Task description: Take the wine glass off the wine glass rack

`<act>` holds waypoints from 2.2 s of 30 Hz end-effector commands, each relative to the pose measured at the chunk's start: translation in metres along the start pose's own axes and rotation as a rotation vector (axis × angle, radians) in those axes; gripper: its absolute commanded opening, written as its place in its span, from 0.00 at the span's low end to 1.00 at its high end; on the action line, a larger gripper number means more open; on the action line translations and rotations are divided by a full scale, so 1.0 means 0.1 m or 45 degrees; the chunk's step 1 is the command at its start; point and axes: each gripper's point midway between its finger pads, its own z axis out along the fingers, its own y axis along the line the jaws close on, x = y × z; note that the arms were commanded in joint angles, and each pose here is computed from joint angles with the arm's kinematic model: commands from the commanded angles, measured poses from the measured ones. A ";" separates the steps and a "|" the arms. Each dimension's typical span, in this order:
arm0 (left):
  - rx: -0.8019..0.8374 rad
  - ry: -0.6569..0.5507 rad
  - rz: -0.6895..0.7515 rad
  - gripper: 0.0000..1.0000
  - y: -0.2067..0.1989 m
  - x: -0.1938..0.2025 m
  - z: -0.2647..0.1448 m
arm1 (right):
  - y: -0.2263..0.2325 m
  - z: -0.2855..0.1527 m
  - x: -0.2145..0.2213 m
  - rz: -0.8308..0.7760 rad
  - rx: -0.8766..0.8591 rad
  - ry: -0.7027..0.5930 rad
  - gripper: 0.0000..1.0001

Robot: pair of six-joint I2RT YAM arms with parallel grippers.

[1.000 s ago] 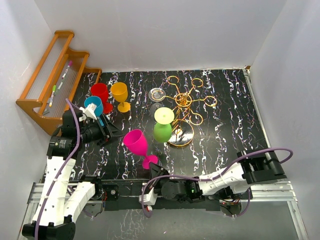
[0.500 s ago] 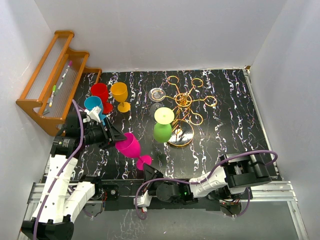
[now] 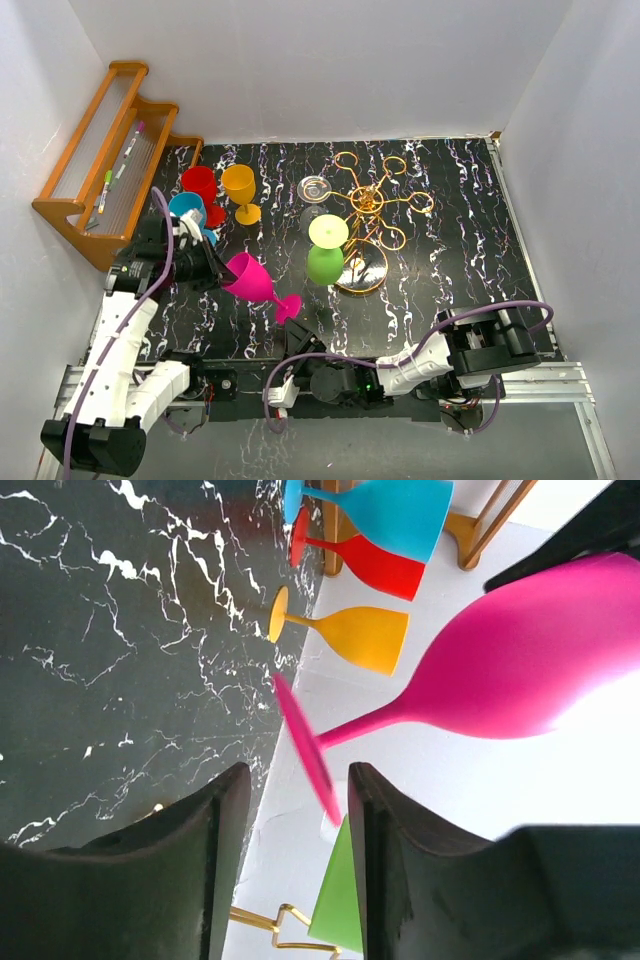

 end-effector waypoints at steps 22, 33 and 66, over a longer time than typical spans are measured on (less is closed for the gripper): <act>-0.616 -0.485 0.242 0.00 0.33 -2.04 0.27 | 0.07 -0.62 -0.60 0.272 -0.067 -0.155 0.50; -0.669 -0.542 0.258 0.01 0.41 -2.36 0.50 | -0.03 -0.65 -0.51 0.349 -0.036 -0.126 0.50; -0.446 -0.942 0.220 0.42 0.11 -1.63 -0.72 | -1.74 -0.40 -0.23 0.988 0.101 0.050 0.42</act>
